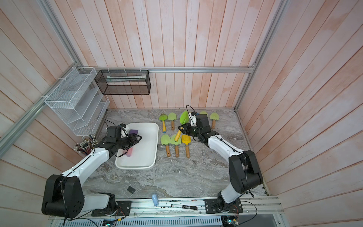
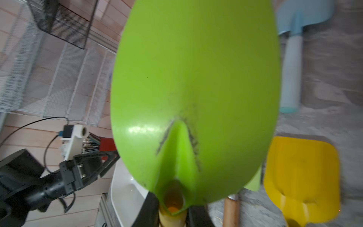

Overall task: Take the shovel out of the storage box
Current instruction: Place the shovel at the center of the board.

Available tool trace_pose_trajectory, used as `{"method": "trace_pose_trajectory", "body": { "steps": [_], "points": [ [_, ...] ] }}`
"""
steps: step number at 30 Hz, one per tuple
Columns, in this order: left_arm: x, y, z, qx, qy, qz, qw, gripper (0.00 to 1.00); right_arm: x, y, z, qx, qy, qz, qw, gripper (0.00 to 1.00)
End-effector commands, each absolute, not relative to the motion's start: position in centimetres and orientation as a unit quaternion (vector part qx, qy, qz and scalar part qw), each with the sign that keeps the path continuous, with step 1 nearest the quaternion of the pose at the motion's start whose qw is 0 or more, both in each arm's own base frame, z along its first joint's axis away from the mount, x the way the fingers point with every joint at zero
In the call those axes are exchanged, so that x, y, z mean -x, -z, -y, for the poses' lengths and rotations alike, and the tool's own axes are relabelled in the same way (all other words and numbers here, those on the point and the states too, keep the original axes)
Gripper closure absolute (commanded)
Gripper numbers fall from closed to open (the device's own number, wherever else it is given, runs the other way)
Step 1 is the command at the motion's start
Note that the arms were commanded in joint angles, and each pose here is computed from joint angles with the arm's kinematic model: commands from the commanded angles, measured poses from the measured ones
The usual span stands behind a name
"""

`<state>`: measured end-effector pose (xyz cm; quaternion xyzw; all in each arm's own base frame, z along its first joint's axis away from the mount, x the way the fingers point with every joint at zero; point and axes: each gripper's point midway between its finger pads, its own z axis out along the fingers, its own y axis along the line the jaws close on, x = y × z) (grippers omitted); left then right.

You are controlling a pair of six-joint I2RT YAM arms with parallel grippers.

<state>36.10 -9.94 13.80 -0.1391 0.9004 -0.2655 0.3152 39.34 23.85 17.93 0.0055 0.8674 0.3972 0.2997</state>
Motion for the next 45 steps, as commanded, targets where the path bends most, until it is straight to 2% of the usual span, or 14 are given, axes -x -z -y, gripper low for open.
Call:
{"method": "trace_pose_trajectory", "body": {
  "steps": [1, 6, 13, 28, 39, 45],
  "points": [
    [-35.8, -12.8, 7.3, 0.159, 0.197, -0.908, 0.335, 0.42, -38.8, -15.3, -19.6, 0.005, -0.252, -0.92, 0.299, 0.8],
    [-36.0, -12.2, 5.7, 0.181, 0.163, -0.907, 0.343, 0.42, -38.5, -12.8, -16.1, 0.0, -0.143, -0.947, 0.288, 0.8],
    [-36.0, -10.2, 3.0, 0.219, 0.134, -0.91, 0.324, 0.42, -37.8, -10.3, -13.7, 0.003, -0.074, -0.962, 0.263, 0.8],
    [-35.8, -6.8, 0.8, 0.235, 0.104, -0.919, 0.299, 0.43, -36.6, -5.1, -13.0, 0.002, -0.062, -0.975, 0.213, 0.8],
    [-35.5, -3.7, 1.9, 0.204, 0.063, -0.941, 0.263, 0.56, -36.0, -3.0, -13.2, 0.001, -0.066, -0.98, 0.19, 0.8],
    [-35.6, -3.2, 4.0, 0.182, 0.073, -0.948, 0.251, 0.58, -35.9, -2.1, -13.1, -0.002, -0.064, -0.981, 0.183, 0.79]
  ]
}}
